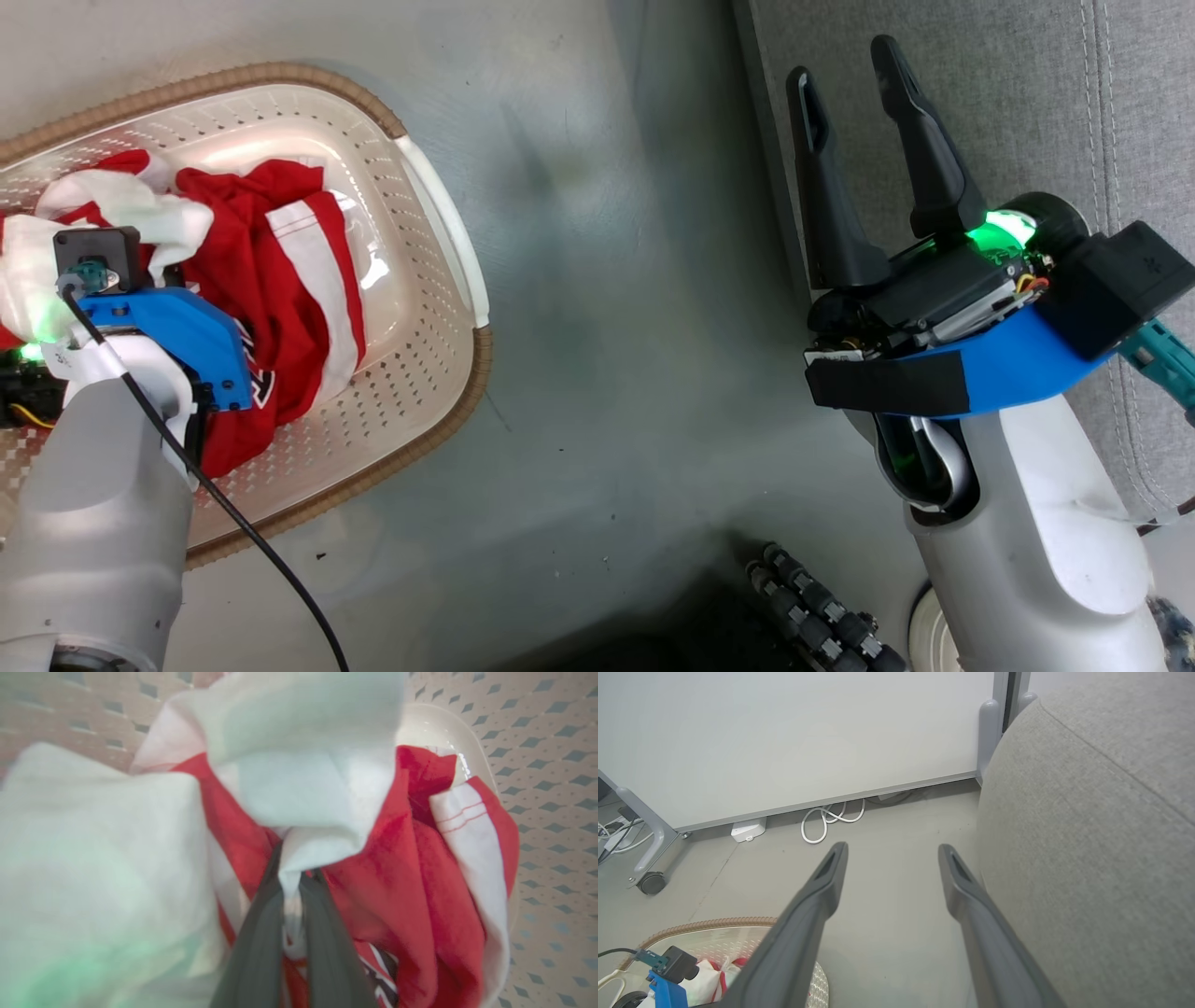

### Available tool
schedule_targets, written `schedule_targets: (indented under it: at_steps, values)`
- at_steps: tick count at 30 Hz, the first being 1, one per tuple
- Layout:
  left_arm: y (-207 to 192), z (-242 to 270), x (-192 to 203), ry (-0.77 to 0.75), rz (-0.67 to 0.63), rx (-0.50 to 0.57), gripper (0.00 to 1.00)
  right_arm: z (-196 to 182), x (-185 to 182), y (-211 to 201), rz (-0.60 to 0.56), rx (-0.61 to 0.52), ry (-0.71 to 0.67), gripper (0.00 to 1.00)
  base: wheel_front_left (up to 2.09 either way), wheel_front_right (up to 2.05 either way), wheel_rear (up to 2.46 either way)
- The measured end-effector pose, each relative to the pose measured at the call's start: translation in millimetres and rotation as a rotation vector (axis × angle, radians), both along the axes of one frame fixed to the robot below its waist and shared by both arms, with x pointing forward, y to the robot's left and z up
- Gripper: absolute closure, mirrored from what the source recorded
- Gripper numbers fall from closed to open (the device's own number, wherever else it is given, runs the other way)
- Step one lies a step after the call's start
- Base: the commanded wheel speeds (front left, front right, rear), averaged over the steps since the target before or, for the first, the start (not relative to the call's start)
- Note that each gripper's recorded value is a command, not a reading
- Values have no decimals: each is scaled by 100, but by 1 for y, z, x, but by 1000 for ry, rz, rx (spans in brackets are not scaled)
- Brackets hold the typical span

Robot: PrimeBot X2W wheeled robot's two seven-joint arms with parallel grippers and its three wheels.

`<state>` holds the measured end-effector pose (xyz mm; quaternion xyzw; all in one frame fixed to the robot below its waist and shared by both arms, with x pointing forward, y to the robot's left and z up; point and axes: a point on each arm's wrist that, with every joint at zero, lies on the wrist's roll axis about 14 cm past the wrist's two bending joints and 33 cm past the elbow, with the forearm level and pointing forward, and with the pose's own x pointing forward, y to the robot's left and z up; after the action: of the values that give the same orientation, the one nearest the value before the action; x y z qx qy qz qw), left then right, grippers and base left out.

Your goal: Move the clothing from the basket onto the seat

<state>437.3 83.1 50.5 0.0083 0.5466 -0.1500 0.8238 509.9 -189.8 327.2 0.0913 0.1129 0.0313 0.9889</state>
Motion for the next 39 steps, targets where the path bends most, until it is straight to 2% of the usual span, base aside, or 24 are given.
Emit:
schedule_targets:
  at_steps: [9, 16, 21, 32, 34, 39]
  values:
    - [-4, 23, 6, -35, 33, -32, 100, 14, 3, 8, 22, -5, -27, 0, 0, 0, 0]
    - [-20, 73, -2, -89, 48, -92, 100, 41, -7, 13, 42, -41, -54, 0, 0, 0, 0]
    - [-28, 129, -4, -180, 22, -127, 100, 67, -28, 21, 55, -49, -73, 0, 0, 0, 0]
    - [-28, 285, 20, -568, -64, -167, 100, 135, -76, 55, 115, -7, -186, 0, 0, 0, 0]
    - [-45, 332, 14, -665, -77, -248, 100, 153, -87, 66, 142, 5, -224, 0, 0, 0, 0]
    - [-71, 404, 2, -802, -136, -351, 100, 175, -106, 82, 181, 21, -267, 0, 0, 0, 0]
